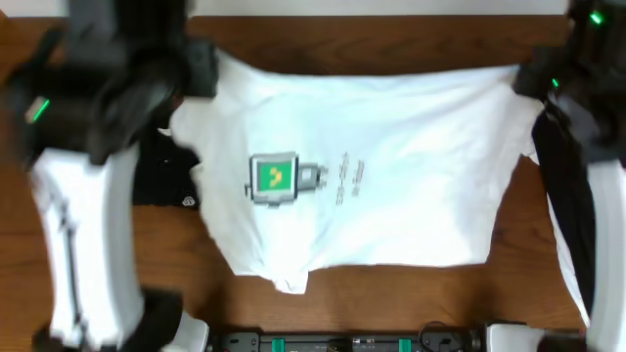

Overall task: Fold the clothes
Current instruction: 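Lay the shirt flat on the table and release both grippers, then lower both grippers to the shirt's bottom hem corners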

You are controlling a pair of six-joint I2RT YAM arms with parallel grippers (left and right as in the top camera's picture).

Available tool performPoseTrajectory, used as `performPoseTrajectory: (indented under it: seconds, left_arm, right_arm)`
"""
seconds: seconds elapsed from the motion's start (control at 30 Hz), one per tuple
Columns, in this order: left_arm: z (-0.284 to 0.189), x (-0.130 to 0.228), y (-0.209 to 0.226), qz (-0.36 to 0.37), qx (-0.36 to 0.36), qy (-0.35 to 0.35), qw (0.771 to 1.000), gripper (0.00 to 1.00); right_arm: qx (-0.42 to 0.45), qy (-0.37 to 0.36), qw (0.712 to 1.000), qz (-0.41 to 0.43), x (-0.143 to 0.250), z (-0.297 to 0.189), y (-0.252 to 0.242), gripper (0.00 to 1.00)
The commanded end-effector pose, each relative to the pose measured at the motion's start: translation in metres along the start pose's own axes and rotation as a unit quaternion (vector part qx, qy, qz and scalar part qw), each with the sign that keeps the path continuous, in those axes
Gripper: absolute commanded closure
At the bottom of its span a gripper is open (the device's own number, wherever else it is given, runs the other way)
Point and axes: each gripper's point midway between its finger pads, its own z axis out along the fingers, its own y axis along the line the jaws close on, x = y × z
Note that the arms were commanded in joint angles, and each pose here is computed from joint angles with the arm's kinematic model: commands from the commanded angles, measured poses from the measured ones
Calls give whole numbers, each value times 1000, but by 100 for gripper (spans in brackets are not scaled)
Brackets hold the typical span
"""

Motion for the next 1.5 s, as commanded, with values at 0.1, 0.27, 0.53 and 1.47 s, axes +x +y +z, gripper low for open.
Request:
performPoseTrajectory:
  seconds: [0.1, 0.27, 0.53, 1.47]
  left_arm:
    - [118, -20, 10, 39, -27, 30, 998, 61]
    - [172, -17, 47, 39, -115, 51, 991, 25]
    - [136, 29, 76, 22, -145, 144, 979, 18]
    - [-74, 181, 41, -139, -84, 168, 972, 18]
  right_arm:
    - [13, 3, 1000, -23, -10, 91, 1, 82]
    - [22, 27, 998, -52, 3, 144, -5, 27]
    - [44, 123, 990, -43, 46, 123, -30, 12]
    - [-48, 231, 972, -5, 122, -65, -10, 7]
